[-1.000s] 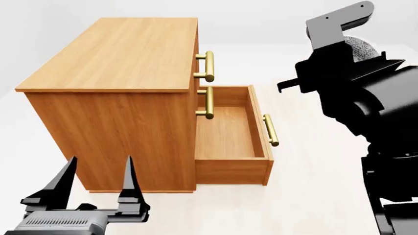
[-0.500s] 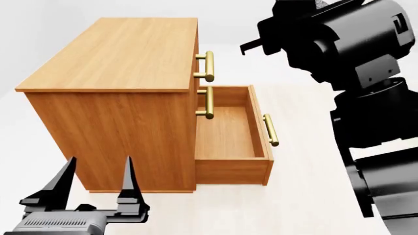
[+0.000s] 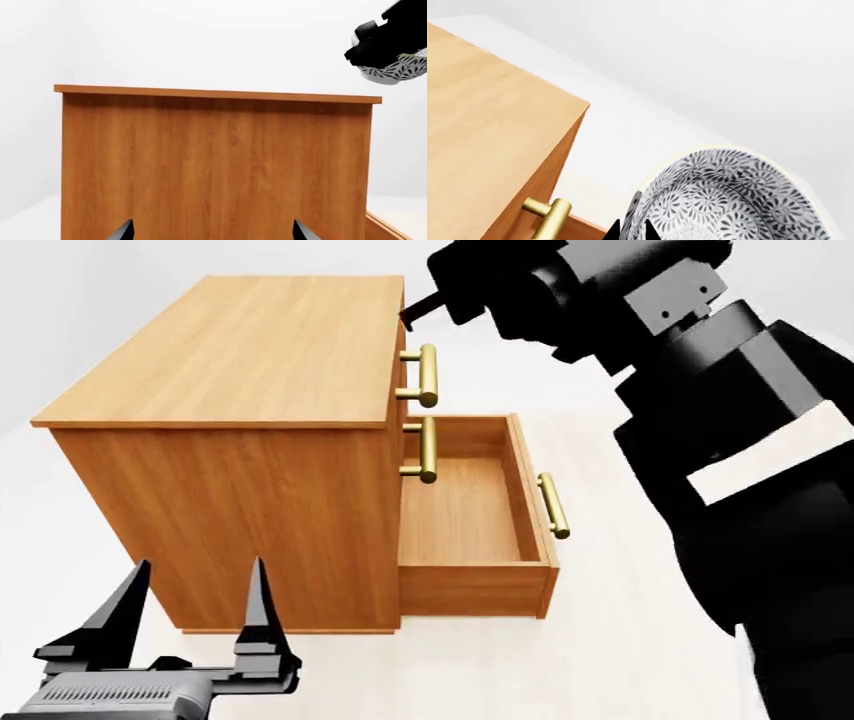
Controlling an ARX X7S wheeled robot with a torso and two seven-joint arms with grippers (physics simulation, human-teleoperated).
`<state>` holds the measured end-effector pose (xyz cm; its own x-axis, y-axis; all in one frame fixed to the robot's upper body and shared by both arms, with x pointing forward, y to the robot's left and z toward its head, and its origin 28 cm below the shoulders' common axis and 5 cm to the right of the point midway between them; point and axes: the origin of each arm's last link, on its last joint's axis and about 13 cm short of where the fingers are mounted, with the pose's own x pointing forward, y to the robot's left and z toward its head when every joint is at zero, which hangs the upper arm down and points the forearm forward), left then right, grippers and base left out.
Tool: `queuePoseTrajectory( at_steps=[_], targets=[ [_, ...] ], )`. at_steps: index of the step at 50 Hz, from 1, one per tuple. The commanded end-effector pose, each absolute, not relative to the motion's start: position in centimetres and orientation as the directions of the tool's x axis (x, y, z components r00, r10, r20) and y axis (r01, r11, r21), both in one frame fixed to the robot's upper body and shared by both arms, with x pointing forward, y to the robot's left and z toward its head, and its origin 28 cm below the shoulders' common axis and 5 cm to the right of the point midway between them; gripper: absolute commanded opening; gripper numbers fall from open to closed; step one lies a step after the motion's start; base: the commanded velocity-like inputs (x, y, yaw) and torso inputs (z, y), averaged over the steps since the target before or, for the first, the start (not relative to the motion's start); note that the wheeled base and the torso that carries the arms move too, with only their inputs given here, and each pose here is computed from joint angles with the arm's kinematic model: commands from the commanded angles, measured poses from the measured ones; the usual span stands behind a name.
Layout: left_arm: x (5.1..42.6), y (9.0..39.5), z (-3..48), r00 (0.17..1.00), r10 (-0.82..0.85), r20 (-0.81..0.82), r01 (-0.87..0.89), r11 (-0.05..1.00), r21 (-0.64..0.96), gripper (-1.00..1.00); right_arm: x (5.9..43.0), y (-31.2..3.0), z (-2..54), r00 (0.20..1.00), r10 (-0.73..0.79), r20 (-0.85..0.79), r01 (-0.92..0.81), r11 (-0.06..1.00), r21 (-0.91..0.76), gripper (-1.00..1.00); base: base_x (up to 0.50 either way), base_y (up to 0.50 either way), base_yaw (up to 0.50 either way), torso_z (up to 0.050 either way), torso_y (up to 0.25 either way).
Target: Put the bowl on top of the cabinet.
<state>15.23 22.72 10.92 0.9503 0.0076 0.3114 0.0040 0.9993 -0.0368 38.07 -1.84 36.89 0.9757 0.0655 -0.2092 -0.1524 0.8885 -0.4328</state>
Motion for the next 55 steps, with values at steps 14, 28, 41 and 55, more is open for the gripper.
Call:
queuePoseTrajectory(
  at_steps=[14, 28, 41, 55],
  targets=[
    [15.2, 23.0, 11.1, 0.950, 0.018, 0.311, -0.004, 0.999, -0.047, 1.00, 36.3, 1.6, 37.7, 0.980, 0.116, -0.161, -0.182, 0.848, -0.498, -1.00, 0.00, 0.00, 0.00, 0.000, 0.001],
    [15.1, 23.0, 11.3, 0.950, 0.019, 0.313, -0.002, 0.999, -0.053, 1.00, 34.5, 3.8, 36.8, 0.964, 0.202, -0.173, -0.263, 0.824, -0.502, -1.00, 0.00, 0.00, 0.00, 0.000, 0.000],
    [15.0, 23.0, 11.2, 0.949, 0.018, 0.314, -0.001, 0.998, -0.057, 1.00, 33.8, 4.8, 36.0, 0.953, 0.254, -0.165, -0.303, 0.813, -0.498, -1.00, 0.00, 0.00, 0.00, 0.000, 0.001],
    [14.9, 22.8, 11.1, 0.951, 0.006, 0.310, 0.012, 0.998, -0.057, 1.00, 33.1, 5.7, 35.2, 0.928, 0.338, -0.156, -0.369, 0.777, -0.511, -1.00, 0.00, 0.00, 0.00, 0.000, 0.001]
  ],
)
